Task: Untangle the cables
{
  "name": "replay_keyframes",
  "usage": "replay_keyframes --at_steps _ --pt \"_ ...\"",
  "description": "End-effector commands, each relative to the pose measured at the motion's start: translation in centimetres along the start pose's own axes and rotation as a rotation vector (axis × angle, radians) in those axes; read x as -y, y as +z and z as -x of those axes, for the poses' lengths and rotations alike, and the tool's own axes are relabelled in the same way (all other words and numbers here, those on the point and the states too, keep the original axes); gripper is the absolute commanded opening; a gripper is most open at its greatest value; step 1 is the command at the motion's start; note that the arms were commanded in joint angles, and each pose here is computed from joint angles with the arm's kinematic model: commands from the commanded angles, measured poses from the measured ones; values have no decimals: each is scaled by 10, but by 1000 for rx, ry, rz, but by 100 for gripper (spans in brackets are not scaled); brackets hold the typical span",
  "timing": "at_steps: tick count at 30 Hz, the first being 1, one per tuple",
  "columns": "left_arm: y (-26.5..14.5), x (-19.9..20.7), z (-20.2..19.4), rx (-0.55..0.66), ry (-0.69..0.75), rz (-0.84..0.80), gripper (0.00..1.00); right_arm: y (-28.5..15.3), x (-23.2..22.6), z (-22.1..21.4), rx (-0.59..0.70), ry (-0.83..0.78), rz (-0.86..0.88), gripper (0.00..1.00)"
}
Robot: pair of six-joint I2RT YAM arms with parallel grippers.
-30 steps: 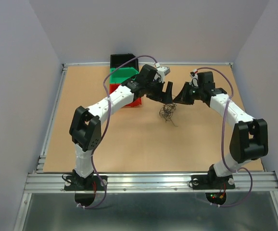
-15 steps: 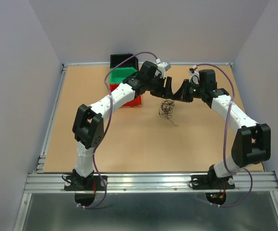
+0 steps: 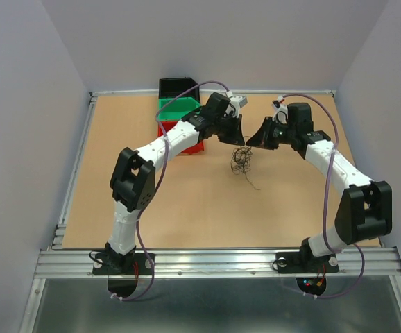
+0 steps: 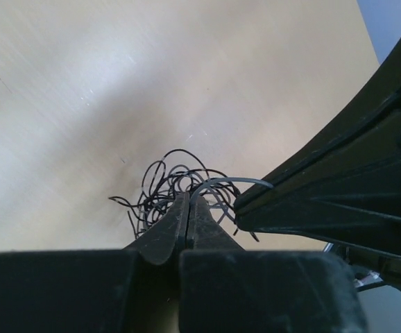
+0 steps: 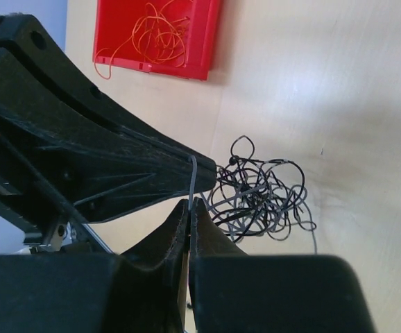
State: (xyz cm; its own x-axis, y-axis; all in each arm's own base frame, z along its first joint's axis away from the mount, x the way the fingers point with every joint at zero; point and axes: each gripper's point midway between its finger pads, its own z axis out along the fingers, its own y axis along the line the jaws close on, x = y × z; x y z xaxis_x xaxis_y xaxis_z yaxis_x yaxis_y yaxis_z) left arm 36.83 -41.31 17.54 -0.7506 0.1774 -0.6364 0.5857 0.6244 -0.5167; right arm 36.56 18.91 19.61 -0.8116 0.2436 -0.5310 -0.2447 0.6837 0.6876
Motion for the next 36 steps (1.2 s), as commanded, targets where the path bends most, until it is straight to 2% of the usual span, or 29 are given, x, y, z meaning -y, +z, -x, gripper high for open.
replay_keyframes --at_steps 1,7,13,14,16,17,22,26,29,30,32,33,36 --pt "-22 24 36 90 46 -31 0 -3 -8 -1 30 -48 33 4" --pt "-52 55 63 155 82 -98 0 14 26 -18 -8 1 -56 23" --pt "-90 121 89 214 90 -355 0 28 47 -26 -42 18 -98 51" --pt "-95 129 93 221 92 -382 0 28 47 -25 -38 19 -101 51" --pt "-111 147 105 251 97 -444 0 34 55 -30 -55 35 -119 58" --pt "-116 152 110 263 100 -459 0 35 57 -31 -60 41 -122 66" --pt "-152 183 142 339 108 -551 0 40 69 -36 -73 49 -156 75" --pt "-186 200 163 418 107 -635 0 40 73 -38 -75 51 -169 75" --pt "-210 208 176 476 111 -680 0 41 78 -43 -80 63 -188 68" --pt "-216 208 180 492 110 -684 0 41 80 -44 -78 75 -199 57" --pt "-235 206 190 541 110 -688 0 40 86 -48 -80 100 -222 44" --pt "-239 202 193 554 105 -685 0 40 88 -48 -73 116 -234 33" --pt "-266 188 207 620 100 -674 0 38 93 -53 -81 147 -252 29"
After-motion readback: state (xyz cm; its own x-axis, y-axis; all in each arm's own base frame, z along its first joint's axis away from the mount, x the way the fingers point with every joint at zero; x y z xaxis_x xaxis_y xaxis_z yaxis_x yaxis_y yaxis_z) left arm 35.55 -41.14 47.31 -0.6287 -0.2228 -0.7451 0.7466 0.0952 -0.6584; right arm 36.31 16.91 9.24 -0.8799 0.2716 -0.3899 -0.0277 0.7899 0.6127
